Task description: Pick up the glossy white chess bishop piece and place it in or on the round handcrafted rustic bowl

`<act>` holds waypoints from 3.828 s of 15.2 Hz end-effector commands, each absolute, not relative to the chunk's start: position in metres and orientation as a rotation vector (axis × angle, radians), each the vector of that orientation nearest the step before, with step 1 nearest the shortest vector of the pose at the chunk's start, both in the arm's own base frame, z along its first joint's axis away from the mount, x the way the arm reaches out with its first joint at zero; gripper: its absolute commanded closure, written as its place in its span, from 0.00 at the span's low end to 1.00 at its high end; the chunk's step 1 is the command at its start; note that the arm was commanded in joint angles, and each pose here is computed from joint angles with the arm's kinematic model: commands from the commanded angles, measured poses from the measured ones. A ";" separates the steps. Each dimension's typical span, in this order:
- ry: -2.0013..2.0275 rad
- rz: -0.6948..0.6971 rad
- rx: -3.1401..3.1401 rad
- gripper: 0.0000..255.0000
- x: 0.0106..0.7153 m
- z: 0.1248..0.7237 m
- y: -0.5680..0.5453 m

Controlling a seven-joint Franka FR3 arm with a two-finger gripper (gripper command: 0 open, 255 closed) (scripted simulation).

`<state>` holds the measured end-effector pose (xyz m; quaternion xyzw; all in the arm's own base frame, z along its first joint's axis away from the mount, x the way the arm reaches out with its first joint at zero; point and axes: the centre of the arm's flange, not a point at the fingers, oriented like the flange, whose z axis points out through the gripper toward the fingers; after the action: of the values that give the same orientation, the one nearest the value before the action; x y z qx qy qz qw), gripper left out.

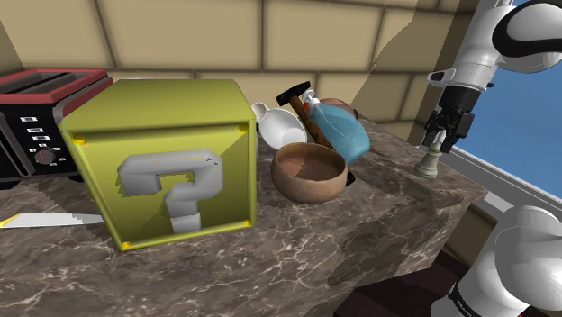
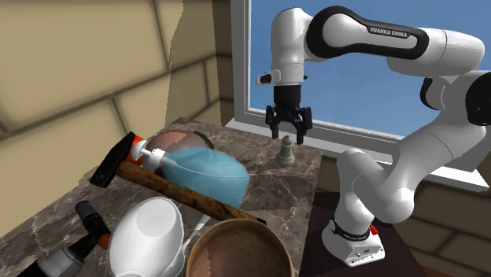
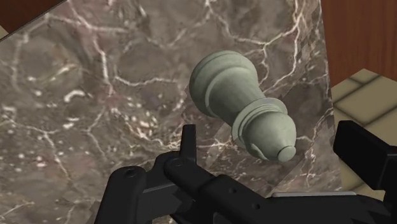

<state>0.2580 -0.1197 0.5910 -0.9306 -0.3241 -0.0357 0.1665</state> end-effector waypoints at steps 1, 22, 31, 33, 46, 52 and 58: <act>-0.923 -0.102 -2.649 0.00 0.258 0.591 -0.120; -0.923 -0.102 -2.649 1.00 0.258 0.638 -0.120; -0.923 -0.102 -2.649 1.00 0.258 0.686 -0.120; -0.923 -0.102 -2.649 1.00 0.258 0.696 -0.120; -0.923 -0.102 -2.649 1.00 0.258 0.761 -0.120; -0.923 -0.102 -2.649 1.00 0.288 0.767 -0.047; -0.923 -0.102 -2.649 1.00 0.317 0.773 0.027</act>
<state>0.3095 0.0144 0.7724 -0.9306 -0.3244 -0.0355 0.1659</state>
